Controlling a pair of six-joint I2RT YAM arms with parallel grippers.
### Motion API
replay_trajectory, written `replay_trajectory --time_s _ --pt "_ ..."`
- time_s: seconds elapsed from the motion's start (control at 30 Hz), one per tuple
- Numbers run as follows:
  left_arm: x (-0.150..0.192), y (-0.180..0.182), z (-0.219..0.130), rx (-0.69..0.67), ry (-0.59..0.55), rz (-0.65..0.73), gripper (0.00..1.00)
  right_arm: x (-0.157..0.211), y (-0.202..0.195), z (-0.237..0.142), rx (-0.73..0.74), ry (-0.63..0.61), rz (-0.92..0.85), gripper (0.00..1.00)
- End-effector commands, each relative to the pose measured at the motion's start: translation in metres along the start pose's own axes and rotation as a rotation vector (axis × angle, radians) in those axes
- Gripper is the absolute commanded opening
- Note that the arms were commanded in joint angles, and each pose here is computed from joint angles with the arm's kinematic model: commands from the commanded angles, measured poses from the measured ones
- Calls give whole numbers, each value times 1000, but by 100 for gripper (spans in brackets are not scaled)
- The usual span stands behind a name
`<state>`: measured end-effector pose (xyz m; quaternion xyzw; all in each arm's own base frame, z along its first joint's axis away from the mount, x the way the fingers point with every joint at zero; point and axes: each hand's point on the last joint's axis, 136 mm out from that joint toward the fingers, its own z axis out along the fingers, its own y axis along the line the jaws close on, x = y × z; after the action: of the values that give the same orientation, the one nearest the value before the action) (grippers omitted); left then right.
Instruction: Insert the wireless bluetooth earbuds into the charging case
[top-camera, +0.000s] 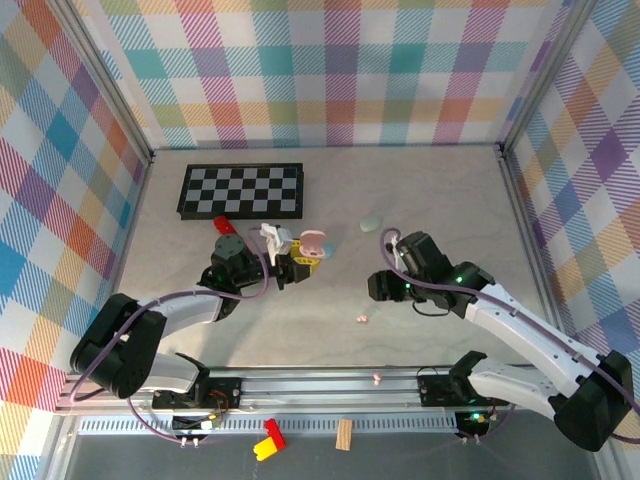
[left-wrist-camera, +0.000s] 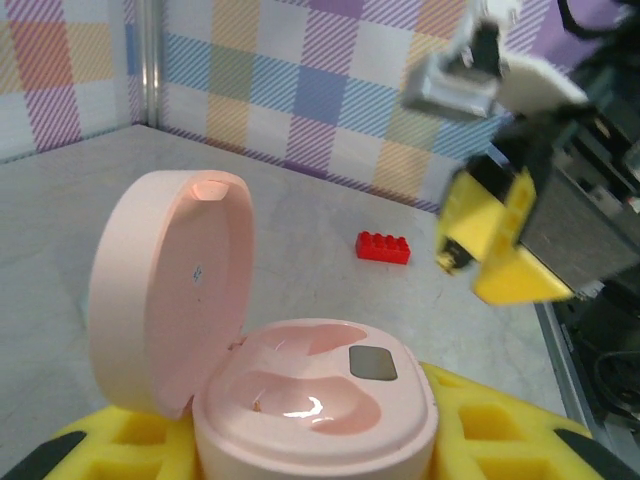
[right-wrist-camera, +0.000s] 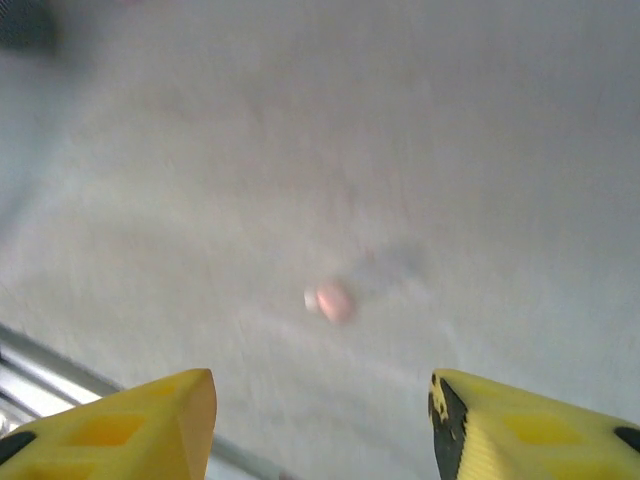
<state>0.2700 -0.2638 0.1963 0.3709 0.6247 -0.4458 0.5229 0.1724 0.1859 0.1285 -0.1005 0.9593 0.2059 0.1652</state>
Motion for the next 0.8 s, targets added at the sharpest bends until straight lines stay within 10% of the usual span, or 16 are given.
replay_trajectory --time_s 0.0,0.77 --pt "-14 3 -4 7 -61 23 34 71 -2 4 19 267 72 59" --pt "-18 7 -9 2 -55 27 35 171 12 60 117 689 -60 43"
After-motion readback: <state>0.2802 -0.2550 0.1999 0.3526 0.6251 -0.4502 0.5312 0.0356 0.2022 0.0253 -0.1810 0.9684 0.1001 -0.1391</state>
